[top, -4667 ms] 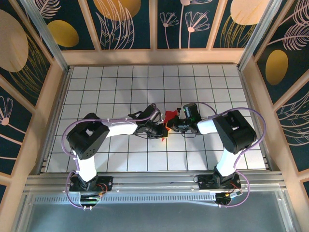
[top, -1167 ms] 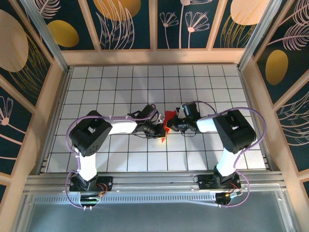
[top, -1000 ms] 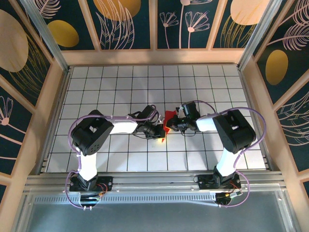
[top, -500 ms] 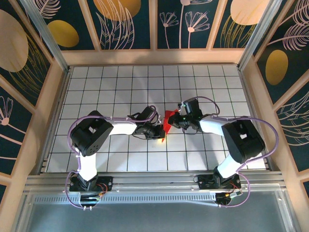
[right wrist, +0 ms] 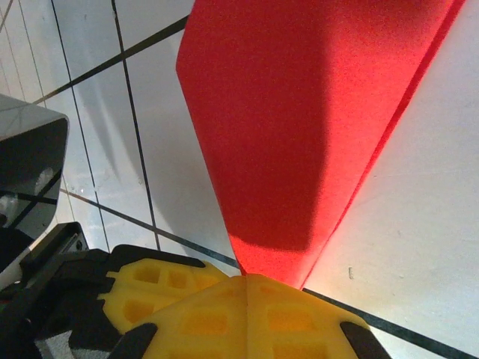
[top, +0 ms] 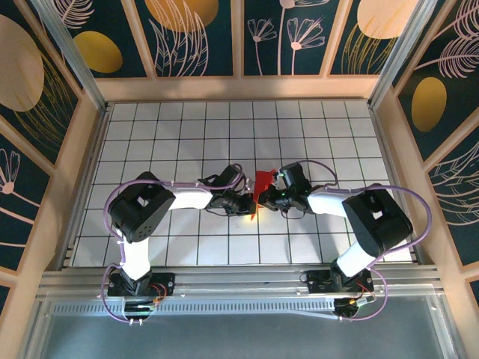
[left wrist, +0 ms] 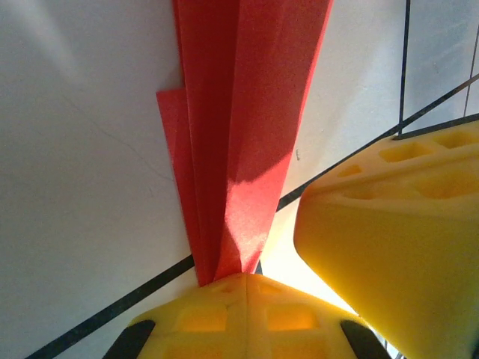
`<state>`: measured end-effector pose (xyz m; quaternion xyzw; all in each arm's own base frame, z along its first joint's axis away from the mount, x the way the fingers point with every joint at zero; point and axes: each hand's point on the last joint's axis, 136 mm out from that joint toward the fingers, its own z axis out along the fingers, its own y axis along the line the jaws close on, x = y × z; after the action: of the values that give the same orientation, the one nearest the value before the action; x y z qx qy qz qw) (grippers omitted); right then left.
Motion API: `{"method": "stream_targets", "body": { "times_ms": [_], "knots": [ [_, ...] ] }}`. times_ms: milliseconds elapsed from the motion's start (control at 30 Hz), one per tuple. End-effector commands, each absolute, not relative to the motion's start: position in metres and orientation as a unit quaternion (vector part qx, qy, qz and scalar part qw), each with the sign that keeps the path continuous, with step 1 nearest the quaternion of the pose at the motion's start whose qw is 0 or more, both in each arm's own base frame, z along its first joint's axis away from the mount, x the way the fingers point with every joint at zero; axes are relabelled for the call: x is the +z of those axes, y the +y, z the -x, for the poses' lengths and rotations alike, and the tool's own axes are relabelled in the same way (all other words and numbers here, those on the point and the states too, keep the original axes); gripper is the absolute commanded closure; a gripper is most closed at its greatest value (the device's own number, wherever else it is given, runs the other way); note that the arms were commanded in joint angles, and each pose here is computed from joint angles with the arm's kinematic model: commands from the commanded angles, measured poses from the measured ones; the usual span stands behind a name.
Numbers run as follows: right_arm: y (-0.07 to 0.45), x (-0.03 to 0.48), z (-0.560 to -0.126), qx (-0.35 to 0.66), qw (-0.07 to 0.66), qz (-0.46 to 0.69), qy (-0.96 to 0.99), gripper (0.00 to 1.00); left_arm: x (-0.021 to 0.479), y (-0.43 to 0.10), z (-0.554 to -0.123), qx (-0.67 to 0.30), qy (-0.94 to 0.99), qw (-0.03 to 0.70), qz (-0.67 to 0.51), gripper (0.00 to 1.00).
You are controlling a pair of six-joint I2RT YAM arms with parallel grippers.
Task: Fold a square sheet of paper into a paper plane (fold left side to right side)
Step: Fold the wing for the fifth time at the center of the table.
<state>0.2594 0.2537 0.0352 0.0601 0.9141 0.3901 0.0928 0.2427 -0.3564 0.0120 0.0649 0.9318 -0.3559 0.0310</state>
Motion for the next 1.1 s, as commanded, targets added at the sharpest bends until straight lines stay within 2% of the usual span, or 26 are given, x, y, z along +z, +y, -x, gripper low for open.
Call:
{"method": "stream_targets", "body": {
  "times_ms": [0,300,700,900,1067],
  "knots": [
    [0.257,0.025,-0.252,0.387,0.082,-0.065,0.916,1.00,-0.027,-0.318,-0.225,-0.265,0.964,-0.001,-0.039,1.00],
    [0.253,0.007,-0.247,0.369,0.070,-0.073,0.924,1.00,-0.028,-0.316,-0.227,-0.256,0.966,0.001,-0.037,1.00],
    [0.244,-0.006,-0.261,0.332,0.089,-0.065,0.937,1.00,-0.034,-0.308,-0.223,-0.238,0.971,-0.002,-0.036,1.00],
    [0.230,0.005,-0.290,0.334,0.118,-0.072,0.932,1.00,-0.038,-0.304,-0.221,-0.232,0.972,-0.004,-0.035,1.00],
    [0.242,0.040,-0.315,0.375,0.151,-0.047,0.914,1.00,-0.037,-0.305,-0.221,-0.234,0.972,-0.003,-0.034,1.00]
  ]
}}
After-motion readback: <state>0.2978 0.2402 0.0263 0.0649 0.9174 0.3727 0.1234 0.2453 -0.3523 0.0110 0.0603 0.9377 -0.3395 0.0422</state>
